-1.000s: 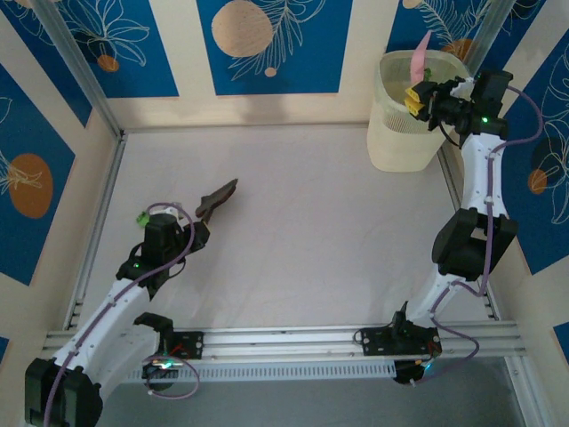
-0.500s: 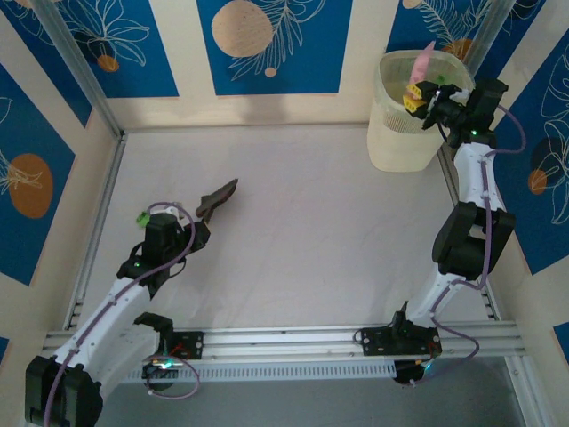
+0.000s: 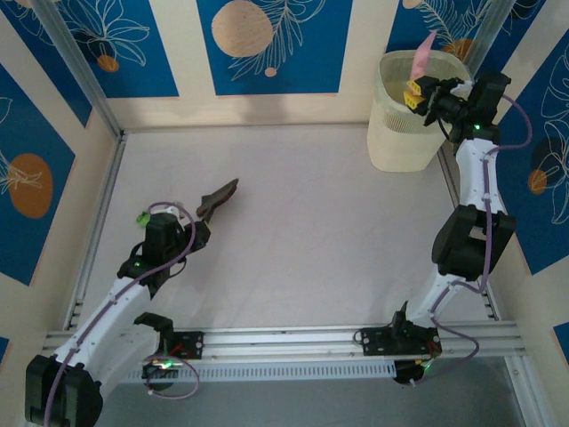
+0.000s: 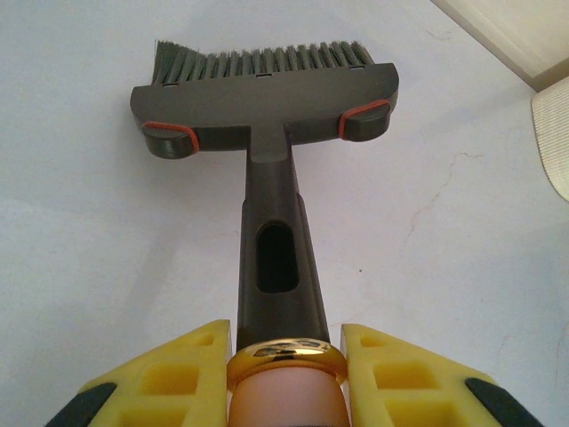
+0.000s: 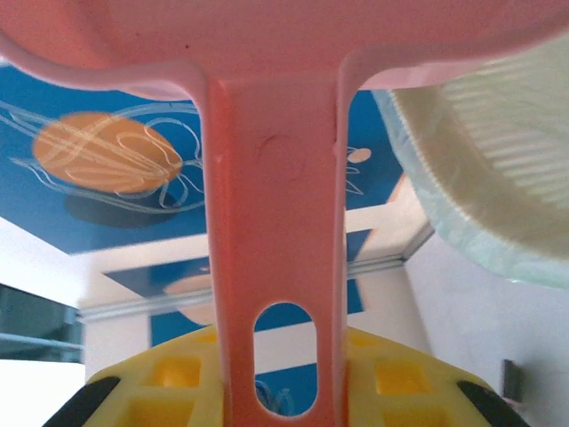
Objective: Sweep away the paper scraps from the table
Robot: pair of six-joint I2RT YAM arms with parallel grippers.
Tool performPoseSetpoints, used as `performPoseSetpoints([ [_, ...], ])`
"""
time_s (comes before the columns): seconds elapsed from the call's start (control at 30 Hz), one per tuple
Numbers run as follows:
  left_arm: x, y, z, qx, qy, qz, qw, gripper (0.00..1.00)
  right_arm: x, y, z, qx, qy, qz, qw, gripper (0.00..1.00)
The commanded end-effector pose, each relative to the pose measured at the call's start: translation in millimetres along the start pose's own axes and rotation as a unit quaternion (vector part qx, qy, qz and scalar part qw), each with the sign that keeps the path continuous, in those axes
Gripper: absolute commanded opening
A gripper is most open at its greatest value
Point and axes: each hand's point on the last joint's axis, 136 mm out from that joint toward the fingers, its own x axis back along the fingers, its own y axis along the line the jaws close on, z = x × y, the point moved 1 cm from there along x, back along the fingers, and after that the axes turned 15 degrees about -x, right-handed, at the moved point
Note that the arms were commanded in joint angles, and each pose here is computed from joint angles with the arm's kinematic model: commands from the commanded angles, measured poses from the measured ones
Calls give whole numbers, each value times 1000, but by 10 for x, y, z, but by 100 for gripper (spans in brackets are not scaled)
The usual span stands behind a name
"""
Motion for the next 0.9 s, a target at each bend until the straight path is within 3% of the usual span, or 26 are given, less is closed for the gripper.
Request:
performPoseSetpoints([
  [0.0, 1, -76, -11, -6, -3, 20, 1000, 0, 108, 288, 725, 134, 28, 11, 991, 0],
  [0.2, 37, -93, -30, -4, -9, 24, 1000, 0, -2, 93, 1466, 252, 76, 58, 963, 0],
  [0.43, 181, -105, -120, -4, -35, 23, 999, 0, 27, -435, 2140, 395, 94, 128, 905, 0],
  [0.6, 341, -94, -223, -3, -65, 15, 998, 0, 145, -965, 2397, 468, 97, 176, 861, 0],
  [0.87, 605, -33, -382, 6, -102, -16, 995, 0, 199, -2001, 2602, 515, 134, 264, 805, 0],
])
